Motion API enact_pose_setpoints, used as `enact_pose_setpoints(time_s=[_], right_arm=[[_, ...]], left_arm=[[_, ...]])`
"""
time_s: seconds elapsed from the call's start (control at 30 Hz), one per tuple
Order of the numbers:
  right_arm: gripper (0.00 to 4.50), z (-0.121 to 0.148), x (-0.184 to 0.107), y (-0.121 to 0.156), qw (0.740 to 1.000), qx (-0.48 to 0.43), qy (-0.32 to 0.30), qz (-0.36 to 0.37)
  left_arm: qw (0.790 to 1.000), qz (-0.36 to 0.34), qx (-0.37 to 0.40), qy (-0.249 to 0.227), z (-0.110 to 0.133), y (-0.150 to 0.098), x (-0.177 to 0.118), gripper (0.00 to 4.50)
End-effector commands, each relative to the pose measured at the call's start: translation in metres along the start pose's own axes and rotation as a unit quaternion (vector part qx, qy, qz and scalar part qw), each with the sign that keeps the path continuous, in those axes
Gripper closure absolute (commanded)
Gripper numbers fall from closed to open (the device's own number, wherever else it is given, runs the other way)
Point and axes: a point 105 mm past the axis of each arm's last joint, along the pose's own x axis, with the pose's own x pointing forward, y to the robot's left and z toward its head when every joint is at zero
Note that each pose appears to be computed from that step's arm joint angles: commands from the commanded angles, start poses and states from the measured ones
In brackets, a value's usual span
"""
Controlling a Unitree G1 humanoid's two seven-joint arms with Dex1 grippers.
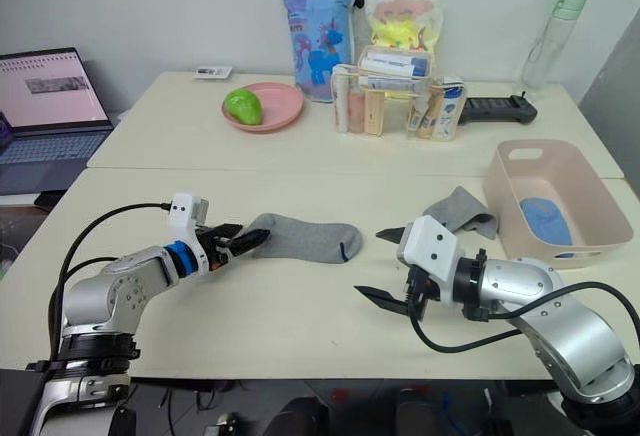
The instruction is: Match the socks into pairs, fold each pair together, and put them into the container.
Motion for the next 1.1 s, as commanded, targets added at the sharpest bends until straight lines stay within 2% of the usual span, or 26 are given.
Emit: enact_pose_setpoints(time_s=[0.03, 0.13, 0.23, 0.37, 0.4, 0.57, 0.63, 0.83, 0.9, 0.97, 1.03, 1.1], right_arm=[[0.00, 0.007, -0.003, 0.002, 1.000, -0.020, -0.007, -0.002], [0.00, 0.006, -0.002, 0.003, 1.000, -0.021, -0.007, -0.001], [0.00, 0.007, -0.002, 0.003, 1.000, -0.022, -0.006, 0.000], [0.00, 0.007, -0.001, 0.005, 1.000, -0.024, -0.006, 0.004], [0.00, 0.007, 0.000, 0.005, 1.000, -0.023, -0.006, 0.005], [0.00, 0.005, 0.001, 0.011, 1.000, -0.018, -0.007, 0.014], [0.00, 0.005, 0.003, 0.012, 1.000, -0.014, -0.012, 0.020], [0.00, 0.005, 0.005, 0.011, 0.999, -0.013, -0.020, 0.027], [0.00, 0.006, 0.006, 0.010, 0.999, -0.011, -0.023, 0.026], [0.00, 0.005, 0.006, 0.009, 0.999, -0.012, -0.023, 0.026], [0.00, 0.005, 0.007, 0.007, 0.999, -0.013, -0.023, 0.025], [0.00, 0.005, 0.006, 0.006, 0.999, -0.014, -0.021, 0.023]], left_arm=[[1.000, 0.005, 0.006, 0.019, -0.004, -0.001, 0.008, 1.14], [0.999, 0.018, 0.027, 0.024, -0.006, 0.004, 0.013, 2.08], [1.000, 0.017, 0.023, 0.008, -0.001, 0.002, 0.016, 3.02], [0.999, 0.004, 0.012, -0.049, 0.019, -0.003, 0.008, 4.29], [0.998, 0.009, 0.014, -0.057, 0.023, -0.001, 0.002, 4.49], [0.996, 0.043, 0.021, -0.080, 0.039, 0.013, -0.032, 4.49], [0.992, 0.067, 0.031, -0.102, 0.057, 0.023, -0.056, 4.49], [0.984, 0.104, 0.093, -0.112, 0.108, 0.038, -0.114, 4.49], [0.981, 0.095, 0.105, -0.135, 0.135, 0.031, -0.124, 4.49], [0.981, 0.068, 0.127, -0.133, 0.149, 0.016, -0.123, 4.49], [0.985, 0.017, 0.135, -0.108, 0.147, -0.008, -0.112, 4.49], [0.990, -0.029, 0.122, -0.069, 0.126, -0.027, -0.094, 4.49]])
